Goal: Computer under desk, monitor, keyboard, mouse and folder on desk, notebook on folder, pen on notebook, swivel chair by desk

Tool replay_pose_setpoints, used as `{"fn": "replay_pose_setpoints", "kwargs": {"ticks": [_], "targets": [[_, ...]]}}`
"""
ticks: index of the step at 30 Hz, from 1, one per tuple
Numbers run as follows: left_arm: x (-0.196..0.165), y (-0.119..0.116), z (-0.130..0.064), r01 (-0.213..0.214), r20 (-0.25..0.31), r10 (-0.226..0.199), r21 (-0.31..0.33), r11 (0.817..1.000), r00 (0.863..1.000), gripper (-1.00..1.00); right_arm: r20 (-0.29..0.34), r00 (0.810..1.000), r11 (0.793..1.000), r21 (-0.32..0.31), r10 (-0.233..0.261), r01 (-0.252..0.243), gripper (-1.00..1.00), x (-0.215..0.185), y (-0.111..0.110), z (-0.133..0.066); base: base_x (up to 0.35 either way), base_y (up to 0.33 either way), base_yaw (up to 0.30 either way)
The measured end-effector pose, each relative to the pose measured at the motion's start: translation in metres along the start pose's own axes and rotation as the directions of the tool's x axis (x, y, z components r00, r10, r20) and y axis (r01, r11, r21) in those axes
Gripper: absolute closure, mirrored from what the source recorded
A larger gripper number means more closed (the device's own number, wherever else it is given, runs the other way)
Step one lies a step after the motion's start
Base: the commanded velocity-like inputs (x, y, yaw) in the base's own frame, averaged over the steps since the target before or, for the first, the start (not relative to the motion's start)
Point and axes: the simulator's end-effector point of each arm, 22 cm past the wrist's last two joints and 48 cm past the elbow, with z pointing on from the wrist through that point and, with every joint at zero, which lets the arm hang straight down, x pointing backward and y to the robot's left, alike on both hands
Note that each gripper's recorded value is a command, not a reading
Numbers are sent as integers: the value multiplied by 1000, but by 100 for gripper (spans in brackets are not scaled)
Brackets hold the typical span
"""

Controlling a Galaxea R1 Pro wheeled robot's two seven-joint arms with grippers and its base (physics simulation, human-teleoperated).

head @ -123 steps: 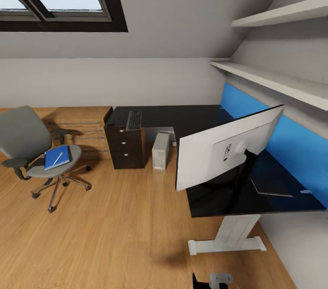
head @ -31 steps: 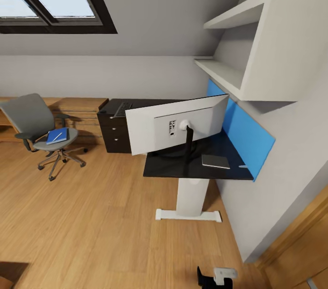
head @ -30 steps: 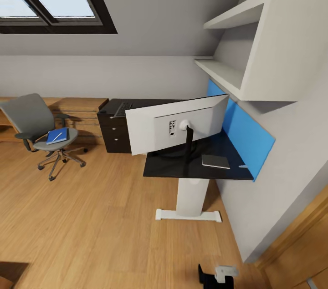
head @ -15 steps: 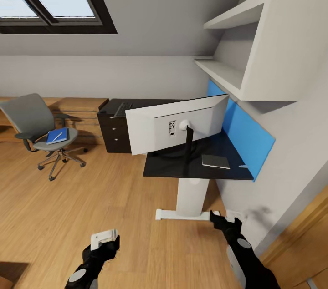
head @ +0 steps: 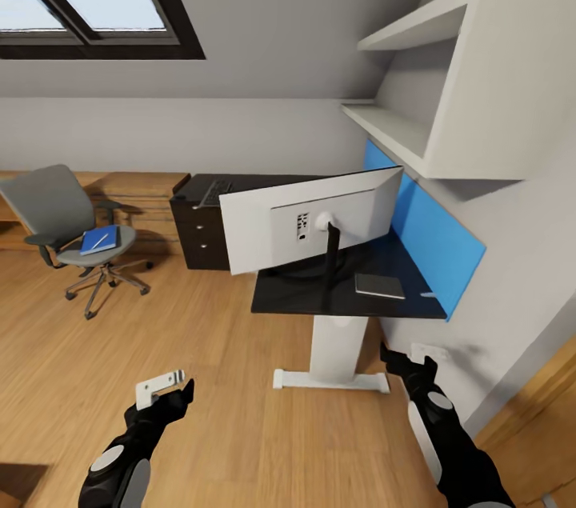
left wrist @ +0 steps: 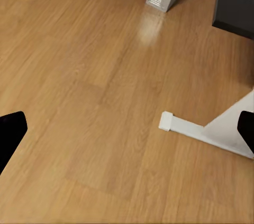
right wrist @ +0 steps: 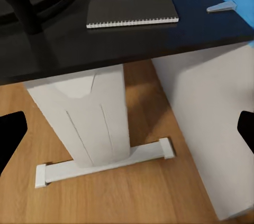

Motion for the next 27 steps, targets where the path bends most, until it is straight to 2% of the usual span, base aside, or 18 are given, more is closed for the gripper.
{"fn": "replay_pose_setpoints", "kwargs": {"ticks": [22, 27], "targets": [[-2, 4, 0, 1, 4, -1, -9, 1000, 1000, -100, 18, 1000, 1000, 8, -8, 8, -100, -2, -6, 0, 317, 0, 0], [-4, 13, 0, 11, 10, -11, -26, 1000, 1000, -100, 19, 1000, 1000, 16, -15, 15, -100, -3, -14, 1, 310, 0, 0]]}}
